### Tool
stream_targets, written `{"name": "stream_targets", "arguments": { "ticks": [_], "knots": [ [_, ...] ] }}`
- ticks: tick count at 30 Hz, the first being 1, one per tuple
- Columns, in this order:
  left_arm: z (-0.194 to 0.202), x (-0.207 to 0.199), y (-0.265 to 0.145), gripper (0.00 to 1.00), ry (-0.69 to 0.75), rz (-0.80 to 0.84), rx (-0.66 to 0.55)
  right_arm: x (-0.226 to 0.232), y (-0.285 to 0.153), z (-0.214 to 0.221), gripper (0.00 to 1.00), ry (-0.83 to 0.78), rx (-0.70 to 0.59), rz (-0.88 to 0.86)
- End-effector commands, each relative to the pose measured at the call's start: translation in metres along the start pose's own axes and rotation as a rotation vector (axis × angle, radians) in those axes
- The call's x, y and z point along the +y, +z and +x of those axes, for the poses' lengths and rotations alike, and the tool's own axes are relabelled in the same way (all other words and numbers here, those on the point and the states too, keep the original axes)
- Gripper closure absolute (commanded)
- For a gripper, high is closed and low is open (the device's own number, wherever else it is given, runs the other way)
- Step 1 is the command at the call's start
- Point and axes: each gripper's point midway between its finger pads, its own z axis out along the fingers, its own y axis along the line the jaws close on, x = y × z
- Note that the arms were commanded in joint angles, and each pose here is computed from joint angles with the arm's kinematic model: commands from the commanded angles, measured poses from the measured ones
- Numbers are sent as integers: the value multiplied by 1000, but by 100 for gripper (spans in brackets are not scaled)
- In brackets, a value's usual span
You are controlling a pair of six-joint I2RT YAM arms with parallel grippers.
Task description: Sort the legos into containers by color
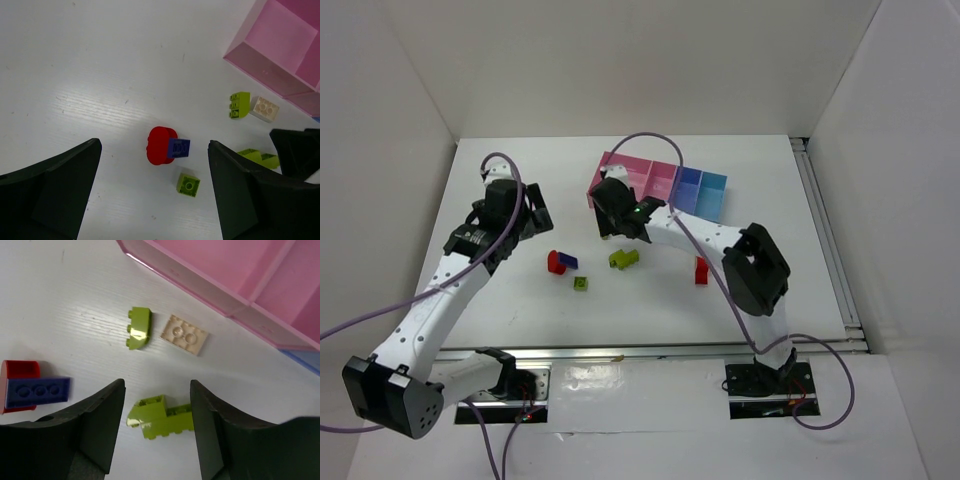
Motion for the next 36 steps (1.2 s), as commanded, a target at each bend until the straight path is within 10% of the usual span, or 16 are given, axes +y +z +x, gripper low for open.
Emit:
{"name": "stream_targets", "arguments": {
  "ticks": [1, 16, 36],
  "knots": [
    [11, -3, -7, 2, -31, 36, 33, 39, 15, -17, 39, -53, -52, -72],
    [28, -2, -16, 2, -22, 73, 63, 58, 83, 4, 25, -106, 14, 13],
    [33, -1, -10, 2, -6, 64, 77, 54, 97, 30, 37, -112, 41, 45]
  ]
}}
